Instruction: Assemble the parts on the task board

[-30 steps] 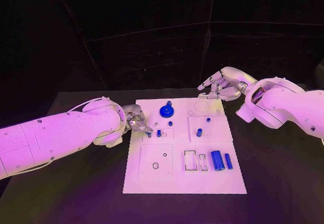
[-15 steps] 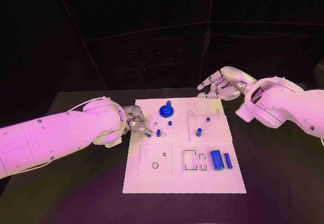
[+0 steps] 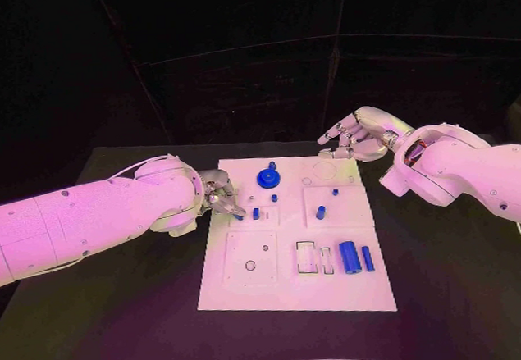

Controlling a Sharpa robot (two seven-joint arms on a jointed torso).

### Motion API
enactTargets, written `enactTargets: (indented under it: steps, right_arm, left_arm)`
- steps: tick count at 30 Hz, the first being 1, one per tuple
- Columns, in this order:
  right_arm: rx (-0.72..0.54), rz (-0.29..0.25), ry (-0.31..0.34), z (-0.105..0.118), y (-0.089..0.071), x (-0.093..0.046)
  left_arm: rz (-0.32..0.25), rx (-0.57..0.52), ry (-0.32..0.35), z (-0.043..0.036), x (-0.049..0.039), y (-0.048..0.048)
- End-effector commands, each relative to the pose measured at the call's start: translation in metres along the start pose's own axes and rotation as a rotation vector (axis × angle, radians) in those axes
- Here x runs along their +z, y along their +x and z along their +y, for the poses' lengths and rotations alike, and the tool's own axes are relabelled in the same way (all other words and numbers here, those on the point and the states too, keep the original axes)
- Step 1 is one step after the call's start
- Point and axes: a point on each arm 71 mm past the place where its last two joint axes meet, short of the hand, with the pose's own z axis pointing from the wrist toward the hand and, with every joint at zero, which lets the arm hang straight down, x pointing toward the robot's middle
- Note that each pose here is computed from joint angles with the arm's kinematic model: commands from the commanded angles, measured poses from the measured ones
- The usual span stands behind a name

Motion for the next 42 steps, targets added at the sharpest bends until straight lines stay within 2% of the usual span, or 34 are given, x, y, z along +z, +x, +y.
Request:
enactTargets:
  steps: [1,11,42]
  right_arm:
    - [-0.001,0.004,-0.013,0.0022,0.0000,0.0004]
    - [-0.001,0.004,-0.014,0.0027,0.0005,0.0007]
    - [0.000,0.005,-0.015,0.0030,0.0006,0.0006]
  left_arm:
    - [0.033,0.019,-0.003,-0.0014,0.0014,0.0060]
    - [0.032,0.008,0.000,-0.0055,0.0043,0.0058]
    - [0.024,0.002,-0.011,-0.0035,0.0065,0.0034]
